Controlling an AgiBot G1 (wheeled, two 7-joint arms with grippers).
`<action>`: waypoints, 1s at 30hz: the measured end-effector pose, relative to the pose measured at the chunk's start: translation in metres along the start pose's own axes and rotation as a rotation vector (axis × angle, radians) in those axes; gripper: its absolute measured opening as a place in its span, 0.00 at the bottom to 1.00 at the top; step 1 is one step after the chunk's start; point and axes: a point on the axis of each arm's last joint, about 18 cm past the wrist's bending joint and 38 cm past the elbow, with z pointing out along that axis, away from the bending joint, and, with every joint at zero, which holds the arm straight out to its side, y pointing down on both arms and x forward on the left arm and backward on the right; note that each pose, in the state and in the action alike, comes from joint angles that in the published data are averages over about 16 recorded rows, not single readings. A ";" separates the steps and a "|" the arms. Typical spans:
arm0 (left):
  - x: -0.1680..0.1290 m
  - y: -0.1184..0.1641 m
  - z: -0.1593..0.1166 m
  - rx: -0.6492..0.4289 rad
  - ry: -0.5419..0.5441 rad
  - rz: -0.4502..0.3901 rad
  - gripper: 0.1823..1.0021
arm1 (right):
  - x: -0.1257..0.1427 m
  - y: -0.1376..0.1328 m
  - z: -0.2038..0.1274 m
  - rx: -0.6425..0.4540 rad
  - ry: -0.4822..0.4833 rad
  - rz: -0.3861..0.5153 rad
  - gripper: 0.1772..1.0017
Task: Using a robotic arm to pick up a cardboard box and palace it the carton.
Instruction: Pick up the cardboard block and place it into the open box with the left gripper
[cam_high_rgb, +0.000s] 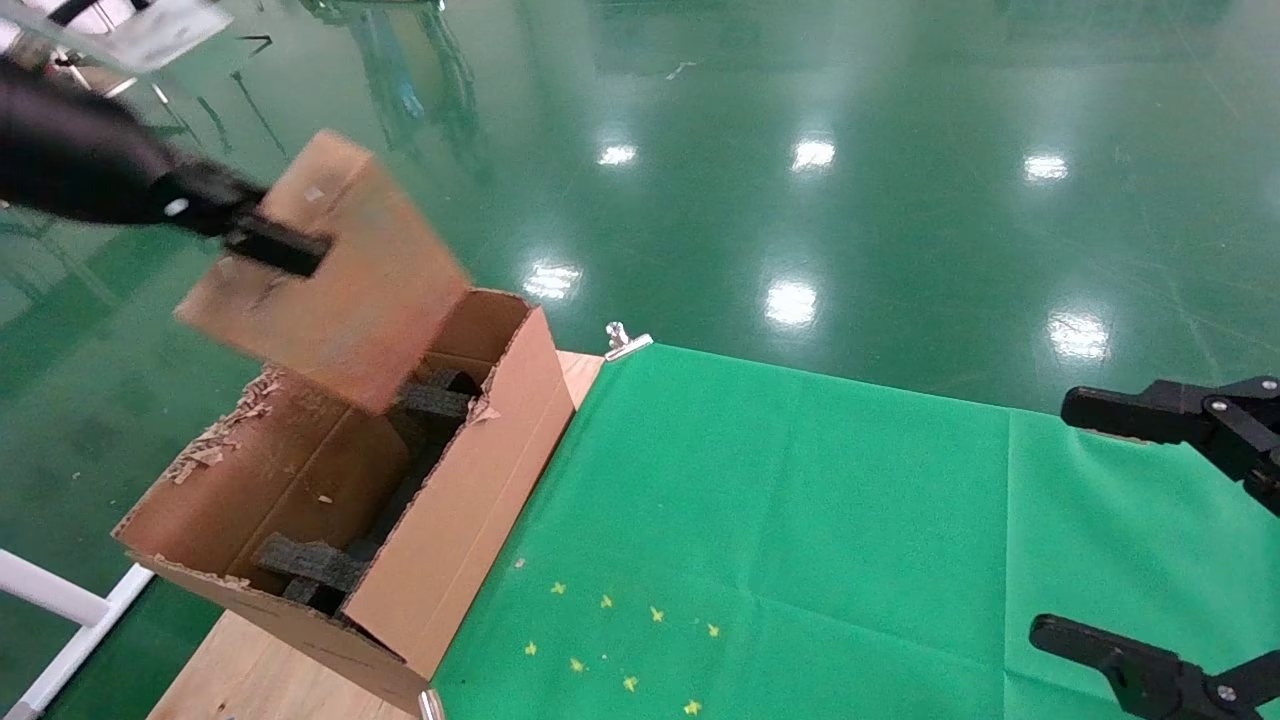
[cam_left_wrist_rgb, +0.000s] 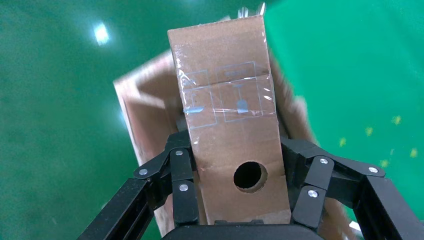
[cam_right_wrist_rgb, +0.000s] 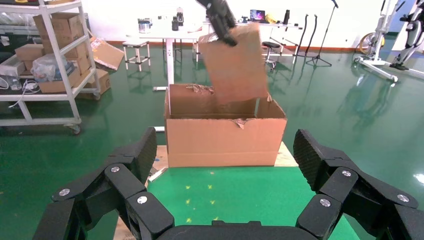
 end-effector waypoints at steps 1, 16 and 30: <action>-0.005 0.007 0.004 -0.015 -0.004 -0.007 0.30 | 0.000 0.000 0.000 0.000 0.000 0.000 1.00; -0.058 0.092 0.078 -0.148 -0.043 -0.106 0.29 | 0.000 0.000 0.000 0.000 0.000 0.000 1.00; -0.080 0.132 0.124 -0.230 -0.117 -0.149 0.29 | 0.000 0.000 0.000 0.000 0.000 0.000 1.00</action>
